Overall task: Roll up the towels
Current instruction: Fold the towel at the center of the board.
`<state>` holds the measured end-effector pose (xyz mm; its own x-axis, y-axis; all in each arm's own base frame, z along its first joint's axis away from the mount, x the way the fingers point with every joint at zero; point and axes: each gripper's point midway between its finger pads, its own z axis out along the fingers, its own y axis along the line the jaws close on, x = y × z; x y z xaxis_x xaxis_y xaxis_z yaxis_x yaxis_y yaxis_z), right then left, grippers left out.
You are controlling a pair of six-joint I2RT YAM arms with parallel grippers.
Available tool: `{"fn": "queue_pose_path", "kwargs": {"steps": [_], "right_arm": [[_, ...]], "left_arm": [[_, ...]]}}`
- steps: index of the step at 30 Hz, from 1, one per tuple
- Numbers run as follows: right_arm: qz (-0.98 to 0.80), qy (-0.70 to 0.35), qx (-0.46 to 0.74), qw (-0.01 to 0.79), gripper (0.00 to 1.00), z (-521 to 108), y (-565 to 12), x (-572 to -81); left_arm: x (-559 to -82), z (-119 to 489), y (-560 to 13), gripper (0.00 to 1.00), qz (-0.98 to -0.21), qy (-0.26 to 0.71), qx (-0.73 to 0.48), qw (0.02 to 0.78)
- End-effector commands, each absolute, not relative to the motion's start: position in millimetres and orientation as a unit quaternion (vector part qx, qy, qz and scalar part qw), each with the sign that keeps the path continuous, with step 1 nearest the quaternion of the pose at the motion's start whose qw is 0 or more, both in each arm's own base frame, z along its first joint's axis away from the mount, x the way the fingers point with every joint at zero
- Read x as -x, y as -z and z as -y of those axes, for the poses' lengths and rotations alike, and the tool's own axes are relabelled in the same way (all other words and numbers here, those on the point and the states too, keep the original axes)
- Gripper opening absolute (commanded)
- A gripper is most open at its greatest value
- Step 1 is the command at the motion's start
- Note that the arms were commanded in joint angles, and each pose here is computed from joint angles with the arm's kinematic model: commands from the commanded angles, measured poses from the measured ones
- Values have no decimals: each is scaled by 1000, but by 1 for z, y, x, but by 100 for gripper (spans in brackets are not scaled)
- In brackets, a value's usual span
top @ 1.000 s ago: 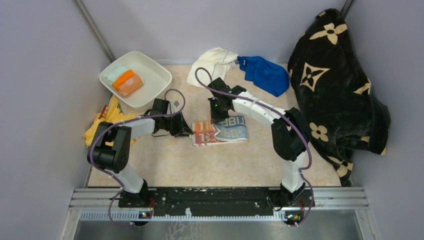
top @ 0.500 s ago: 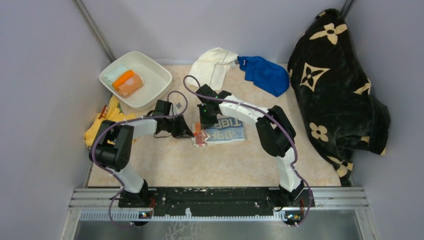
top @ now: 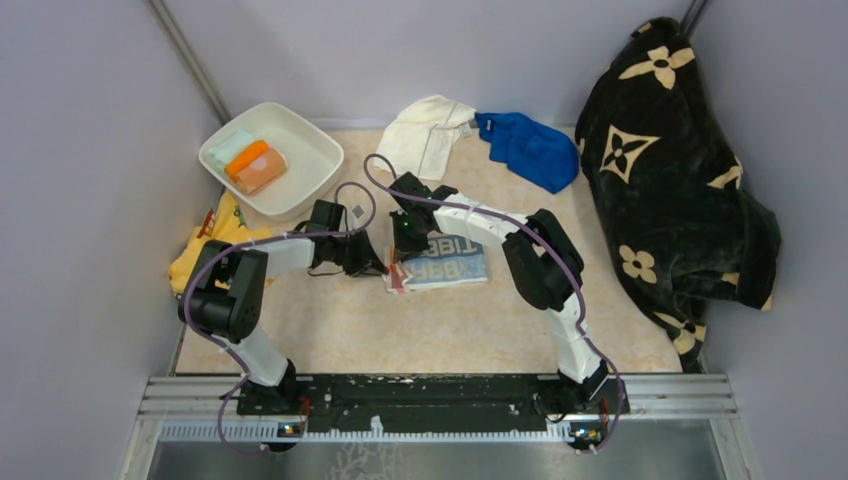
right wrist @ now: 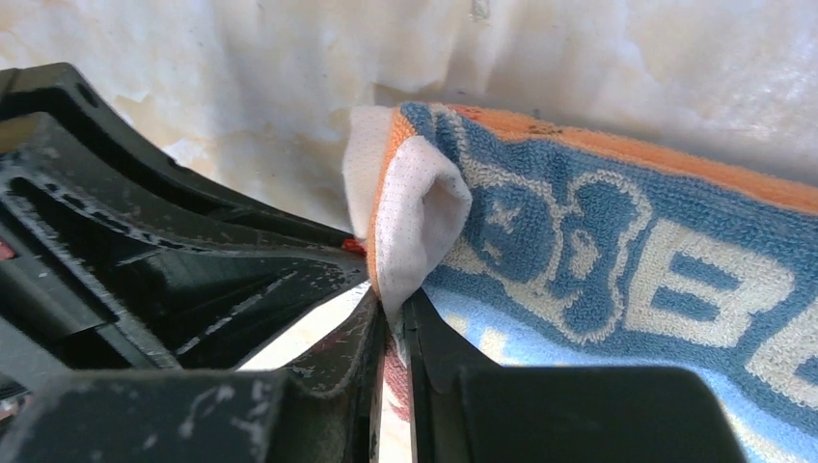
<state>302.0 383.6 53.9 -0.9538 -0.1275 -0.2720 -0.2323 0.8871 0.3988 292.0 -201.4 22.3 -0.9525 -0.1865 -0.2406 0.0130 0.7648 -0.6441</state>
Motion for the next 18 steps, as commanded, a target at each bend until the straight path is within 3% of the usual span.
{"fn": "queue_pose_path", "kwargs": {"steps": [1,7,10,12,18], "right_arm": [[-942,-283,112,143,13,-413,-82,-305],[-939,-292,120,136,17,-414,-83,-300],[-938,-291,123,145,26,-409,-89,-299],[-935,-293,123,156,41,-403,-97,-301],[-925,-310,109,190,46,-363,-123,-304]], "left_arm": [[-290,201,-22,18,-930,334,41,151],[-290,198,-23,22,-931,328,44,154],[-291,194,-25,25,-934,314,45,163],[-290,189,-27,28,-937,303,46,170],[-289,177,-35,34,-942,275,49,185]]}}
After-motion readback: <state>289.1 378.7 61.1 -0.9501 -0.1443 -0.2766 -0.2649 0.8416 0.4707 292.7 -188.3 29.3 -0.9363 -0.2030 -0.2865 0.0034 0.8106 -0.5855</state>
